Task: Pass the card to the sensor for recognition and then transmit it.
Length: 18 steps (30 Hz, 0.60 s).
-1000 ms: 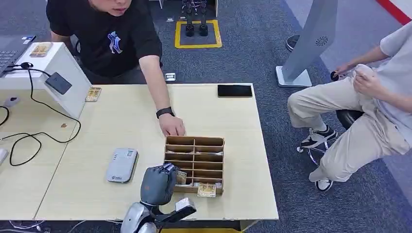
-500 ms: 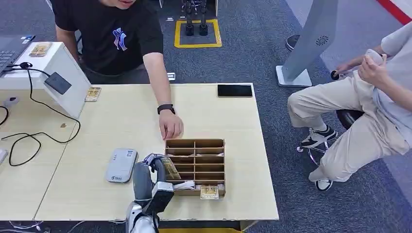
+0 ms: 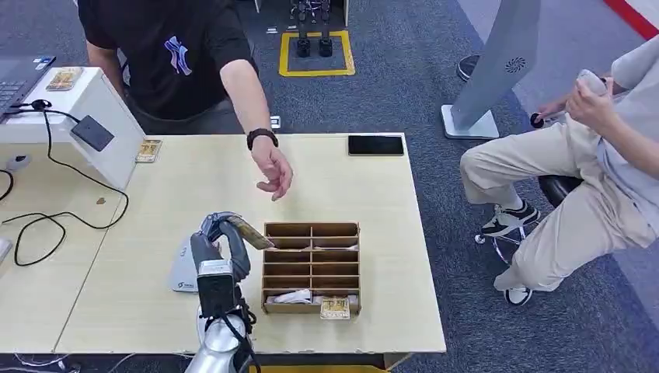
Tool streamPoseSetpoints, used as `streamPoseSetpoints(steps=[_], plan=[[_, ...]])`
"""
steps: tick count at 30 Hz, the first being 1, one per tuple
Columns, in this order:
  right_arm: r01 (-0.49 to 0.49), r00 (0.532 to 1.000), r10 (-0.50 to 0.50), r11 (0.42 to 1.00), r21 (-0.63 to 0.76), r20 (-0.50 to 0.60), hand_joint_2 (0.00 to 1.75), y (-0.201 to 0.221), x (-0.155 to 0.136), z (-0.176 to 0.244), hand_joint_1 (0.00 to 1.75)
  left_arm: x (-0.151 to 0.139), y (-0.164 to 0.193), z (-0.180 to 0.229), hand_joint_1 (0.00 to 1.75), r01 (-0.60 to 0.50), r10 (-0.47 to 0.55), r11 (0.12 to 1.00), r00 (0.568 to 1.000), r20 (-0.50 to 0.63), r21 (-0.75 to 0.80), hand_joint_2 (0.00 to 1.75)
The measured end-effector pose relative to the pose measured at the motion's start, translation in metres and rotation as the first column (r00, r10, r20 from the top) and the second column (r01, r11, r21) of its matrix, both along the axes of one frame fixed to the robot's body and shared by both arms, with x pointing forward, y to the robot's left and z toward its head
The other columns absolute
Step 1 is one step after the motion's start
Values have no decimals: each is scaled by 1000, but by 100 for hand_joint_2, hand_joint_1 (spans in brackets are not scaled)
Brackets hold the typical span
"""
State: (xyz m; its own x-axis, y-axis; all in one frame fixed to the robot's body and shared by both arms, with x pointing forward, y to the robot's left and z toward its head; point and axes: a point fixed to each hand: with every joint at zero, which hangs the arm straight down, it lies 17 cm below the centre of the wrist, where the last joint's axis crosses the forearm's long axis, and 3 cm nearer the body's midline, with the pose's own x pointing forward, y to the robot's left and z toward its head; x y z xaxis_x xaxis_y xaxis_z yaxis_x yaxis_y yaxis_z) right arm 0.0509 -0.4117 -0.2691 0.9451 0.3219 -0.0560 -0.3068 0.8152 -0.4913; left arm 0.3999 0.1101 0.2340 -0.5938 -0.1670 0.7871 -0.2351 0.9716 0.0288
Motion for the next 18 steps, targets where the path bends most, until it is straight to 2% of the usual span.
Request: streamPoseSetpoints(steps=[12,18], plan=[[-11,1000,11,1000,-3,-4,175,0,0,0,0,2,5,3,175,0,0,999,1000,-1,-46,175],[-20,1000,20,1000,-5,-7,175,0,5,1,0,12,14,13,175,-1,3,995,1000,14,-100,175]])
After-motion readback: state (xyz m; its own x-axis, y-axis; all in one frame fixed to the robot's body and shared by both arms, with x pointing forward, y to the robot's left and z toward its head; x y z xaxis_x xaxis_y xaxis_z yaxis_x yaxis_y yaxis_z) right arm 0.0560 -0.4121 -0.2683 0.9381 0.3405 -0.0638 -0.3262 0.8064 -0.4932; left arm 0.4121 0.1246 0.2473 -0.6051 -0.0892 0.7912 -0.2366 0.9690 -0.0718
